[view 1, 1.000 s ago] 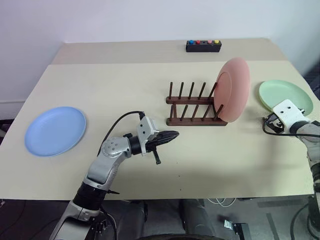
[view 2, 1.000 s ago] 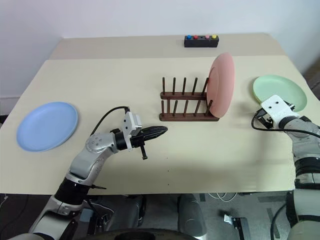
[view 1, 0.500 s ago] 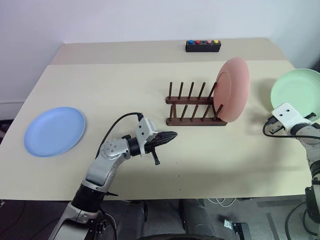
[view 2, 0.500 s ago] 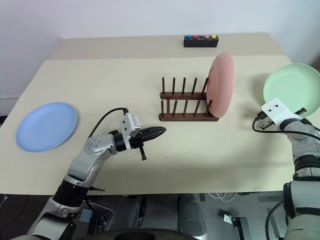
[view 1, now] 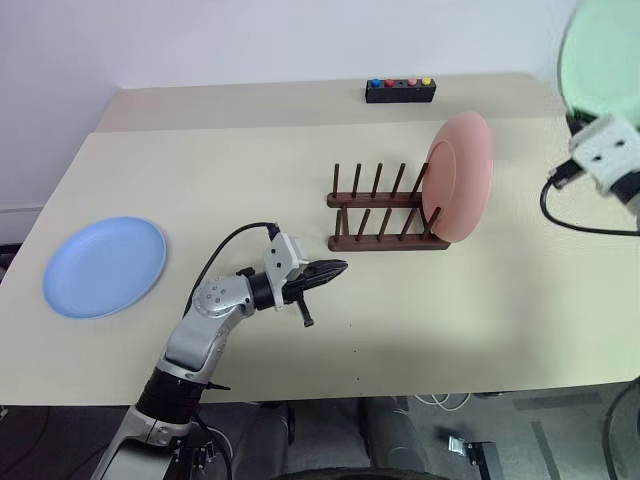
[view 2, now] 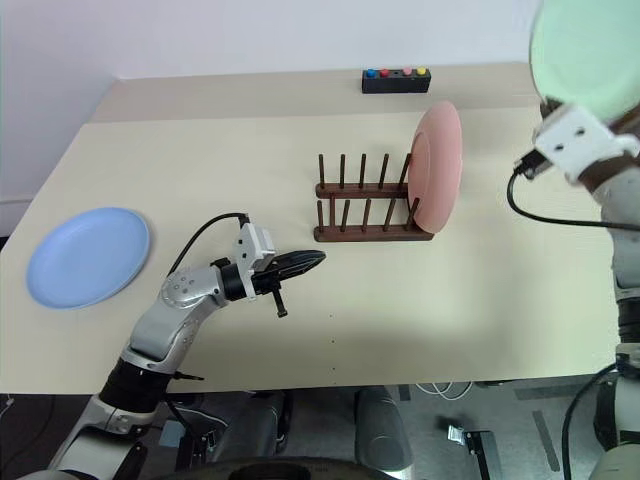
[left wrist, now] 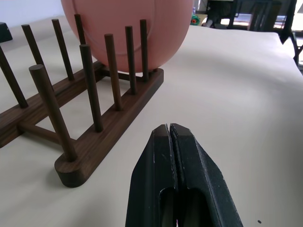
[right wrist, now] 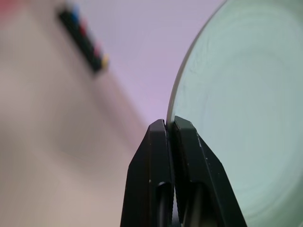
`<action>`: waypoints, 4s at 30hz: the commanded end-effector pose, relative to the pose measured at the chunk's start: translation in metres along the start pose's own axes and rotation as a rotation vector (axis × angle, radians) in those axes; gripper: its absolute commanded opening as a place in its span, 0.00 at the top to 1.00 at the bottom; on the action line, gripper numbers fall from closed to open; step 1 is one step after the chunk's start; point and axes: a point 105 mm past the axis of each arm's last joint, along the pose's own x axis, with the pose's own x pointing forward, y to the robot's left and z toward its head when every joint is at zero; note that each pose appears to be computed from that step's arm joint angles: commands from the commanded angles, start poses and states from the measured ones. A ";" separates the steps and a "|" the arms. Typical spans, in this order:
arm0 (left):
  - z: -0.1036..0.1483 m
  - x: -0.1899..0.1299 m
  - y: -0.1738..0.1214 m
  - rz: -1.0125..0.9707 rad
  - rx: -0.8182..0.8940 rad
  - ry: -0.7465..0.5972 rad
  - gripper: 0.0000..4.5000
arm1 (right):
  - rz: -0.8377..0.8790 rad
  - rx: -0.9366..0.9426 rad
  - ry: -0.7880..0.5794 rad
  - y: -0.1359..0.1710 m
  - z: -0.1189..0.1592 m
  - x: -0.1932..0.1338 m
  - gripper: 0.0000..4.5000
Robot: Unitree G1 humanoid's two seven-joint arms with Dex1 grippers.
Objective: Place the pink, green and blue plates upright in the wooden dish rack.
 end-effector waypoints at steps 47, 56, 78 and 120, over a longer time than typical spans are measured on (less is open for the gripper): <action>0.018 -0.029 0.000 -0.014 -0.002 -0.022 1.00 | 0.682 1.404 -0.355 0.108 0.108 -0.030 0.99; 0.017 -0.027 -0.001 -0.018 -0.002 -0.021 1.00 | 0.681 1.404 -0.342 0.110 0.107 -0.030 0.99; 0.017 -0.026 -0.001 -0.021 -0.004 -0.022 1.00 | 0.621 1.226 -0.330 0.099 0.112 -0.026 0.02; 0.032 -0.326 0.171 1.550 -0.119 0.404 0.00 | 0.824 0.392 -0.617 0.166 0.198 -0.009 0.01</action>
